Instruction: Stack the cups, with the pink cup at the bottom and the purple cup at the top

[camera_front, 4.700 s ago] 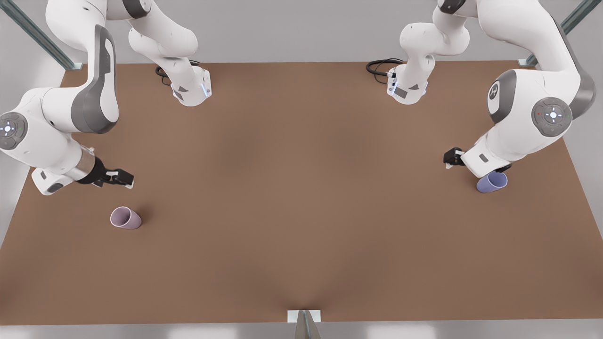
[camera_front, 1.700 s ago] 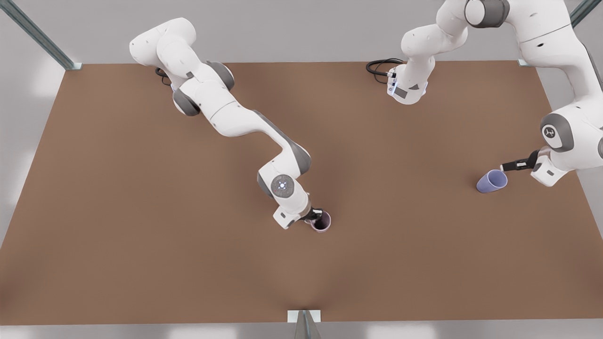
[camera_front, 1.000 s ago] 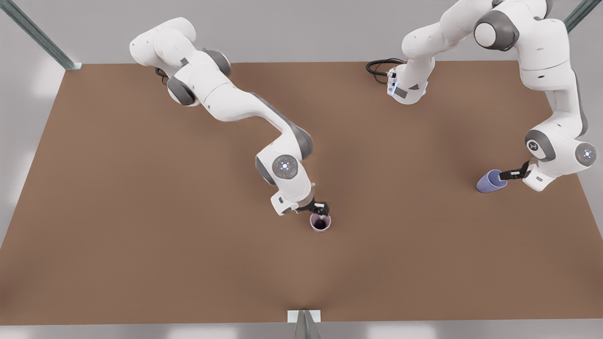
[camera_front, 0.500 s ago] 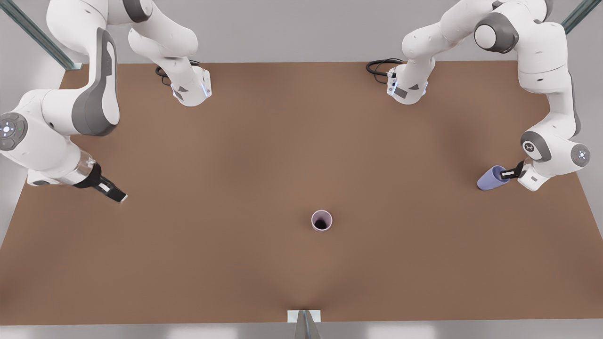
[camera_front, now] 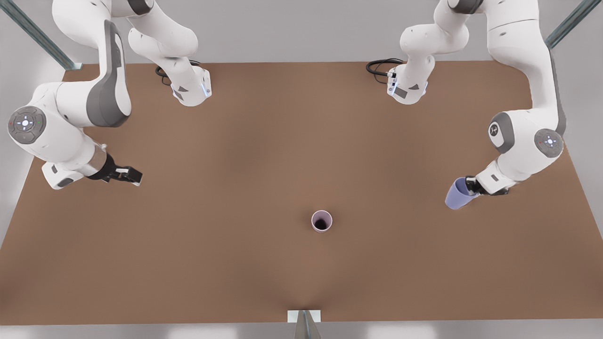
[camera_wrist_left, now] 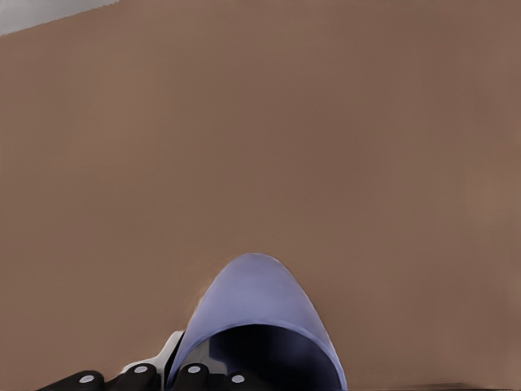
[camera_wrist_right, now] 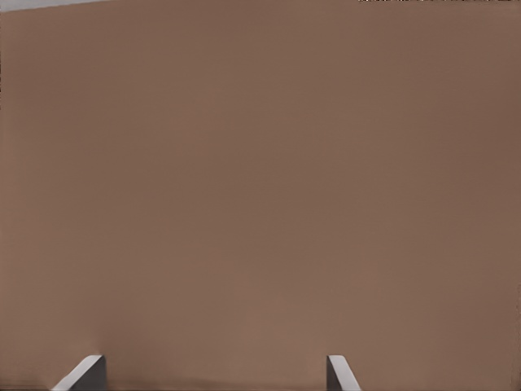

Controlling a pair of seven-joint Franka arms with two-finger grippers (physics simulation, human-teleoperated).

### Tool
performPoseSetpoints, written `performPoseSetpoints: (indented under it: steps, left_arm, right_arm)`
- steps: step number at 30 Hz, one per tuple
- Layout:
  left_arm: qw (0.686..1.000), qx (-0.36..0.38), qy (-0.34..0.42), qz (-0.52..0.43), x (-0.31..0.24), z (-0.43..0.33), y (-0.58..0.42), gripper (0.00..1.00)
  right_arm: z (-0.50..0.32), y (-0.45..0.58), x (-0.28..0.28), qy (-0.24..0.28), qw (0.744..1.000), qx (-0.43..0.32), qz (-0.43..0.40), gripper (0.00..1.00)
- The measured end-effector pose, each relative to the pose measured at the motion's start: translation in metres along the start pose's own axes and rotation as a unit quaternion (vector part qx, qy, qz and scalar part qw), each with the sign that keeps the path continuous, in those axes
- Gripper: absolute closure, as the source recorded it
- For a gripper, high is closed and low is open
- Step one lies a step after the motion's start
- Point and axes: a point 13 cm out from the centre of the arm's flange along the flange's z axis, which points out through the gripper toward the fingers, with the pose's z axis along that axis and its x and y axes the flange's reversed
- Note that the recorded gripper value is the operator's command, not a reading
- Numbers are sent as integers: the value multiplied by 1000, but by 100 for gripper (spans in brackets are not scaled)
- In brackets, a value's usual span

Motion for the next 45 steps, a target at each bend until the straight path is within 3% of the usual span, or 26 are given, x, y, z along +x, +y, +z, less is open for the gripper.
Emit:
performPoseSetpoints:
  steps: [6,14,28,45]
  left_arm:
    - [996,30,9,82,-120,-14,-237,79]
    - [999,19,27,6,-167,30,-386,79]
    - [980,23,25,-196,-177,70,-381,79]
    - [955,31,47,-292,-163,84,-397,79]
  right_arm:
    - [2,1,-1,2,999,-2,-43,0]
    - [3,-1,-2,2,997,-4,-78,0]
    - [6,-3,-9,-5,994,-6,-113,0]
    - [7,-2,-11,-8,991,-6,-133,0]
